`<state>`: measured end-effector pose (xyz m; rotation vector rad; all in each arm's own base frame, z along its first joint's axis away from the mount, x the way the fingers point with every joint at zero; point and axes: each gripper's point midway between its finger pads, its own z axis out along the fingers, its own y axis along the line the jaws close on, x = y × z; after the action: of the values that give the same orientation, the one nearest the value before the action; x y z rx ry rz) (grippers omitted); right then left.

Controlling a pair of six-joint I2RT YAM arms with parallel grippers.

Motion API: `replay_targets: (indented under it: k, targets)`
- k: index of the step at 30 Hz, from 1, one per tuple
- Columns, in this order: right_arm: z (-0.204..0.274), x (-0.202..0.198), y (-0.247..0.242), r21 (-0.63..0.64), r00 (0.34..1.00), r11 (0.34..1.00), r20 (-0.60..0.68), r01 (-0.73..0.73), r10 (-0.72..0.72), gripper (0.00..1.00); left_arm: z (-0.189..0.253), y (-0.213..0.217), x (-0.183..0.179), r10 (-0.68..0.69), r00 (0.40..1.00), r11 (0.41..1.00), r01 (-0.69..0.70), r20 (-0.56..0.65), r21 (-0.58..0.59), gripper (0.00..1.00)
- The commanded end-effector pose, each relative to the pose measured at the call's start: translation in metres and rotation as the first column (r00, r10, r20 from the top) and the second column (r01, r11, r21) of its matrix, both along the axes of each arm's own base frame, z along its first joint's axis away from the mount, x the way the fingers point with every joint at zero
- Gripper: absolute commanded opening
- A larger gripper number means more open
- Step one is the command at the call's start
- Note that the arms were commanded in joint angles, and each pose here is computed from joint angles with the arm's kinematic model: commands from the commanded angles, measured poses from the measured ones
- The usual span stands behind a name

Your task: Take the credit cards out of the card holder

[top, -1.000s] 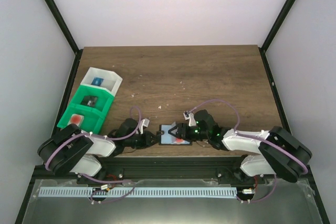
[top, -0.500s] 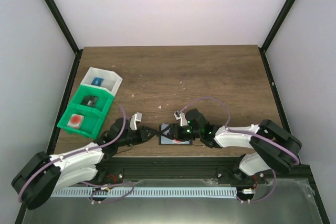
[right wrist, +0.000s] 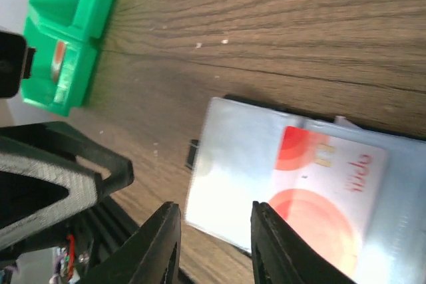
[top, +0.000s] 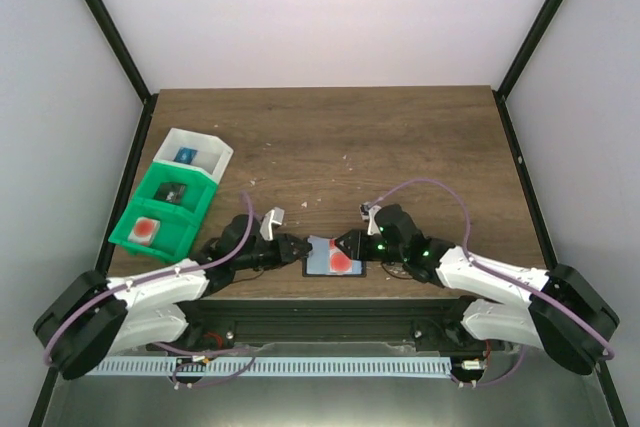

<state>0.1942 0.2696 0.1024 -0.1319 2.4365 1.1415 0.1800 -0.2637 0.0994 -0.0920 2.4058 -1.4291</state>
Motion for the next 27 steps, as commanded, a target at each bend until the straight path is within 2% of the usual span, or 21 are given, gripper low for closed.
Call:
replay_targets:
  k: [1, 5, 12, 27]
  targets:
    - [-0.020, 0.004, -0.024, -0.105, 0.999, 0.994, 0.003, 0.043, -0.043, 0.29, 0.019, -0.026, 0.003, -0.055, 0.998, 0.997, 0.057, 0.030, -0.057, 0.29]
    - [-0.030, 0.004, -0.029, -0.129, 0.999, 0.990, -0.006, 0.053, -0.054, 0.26, 0.013, -0.042, 0.004, -0.085, 0.996, 0.995, 0.086, 0.017, -0.040, 0.29]
    - [-0.048, 0.004, -0.035, -0.172, 0.997, 0.983, -0.033, 0.064, -0.070, 0.25, -0.010, -0.056, 0.009, -0.090, 0.996, 0.996, 0.090, -0.023, 0.000, 0.27]
    - [-0.080, -0.009, -0.041, -0.194, 0.992, 0.980, -0.106, 0.046, -0.068, 0.21, -0.057, -0.061, 0.014, -0.075, 0.993, 0.991, 0.084, -0.086, 0.102, 0.30]
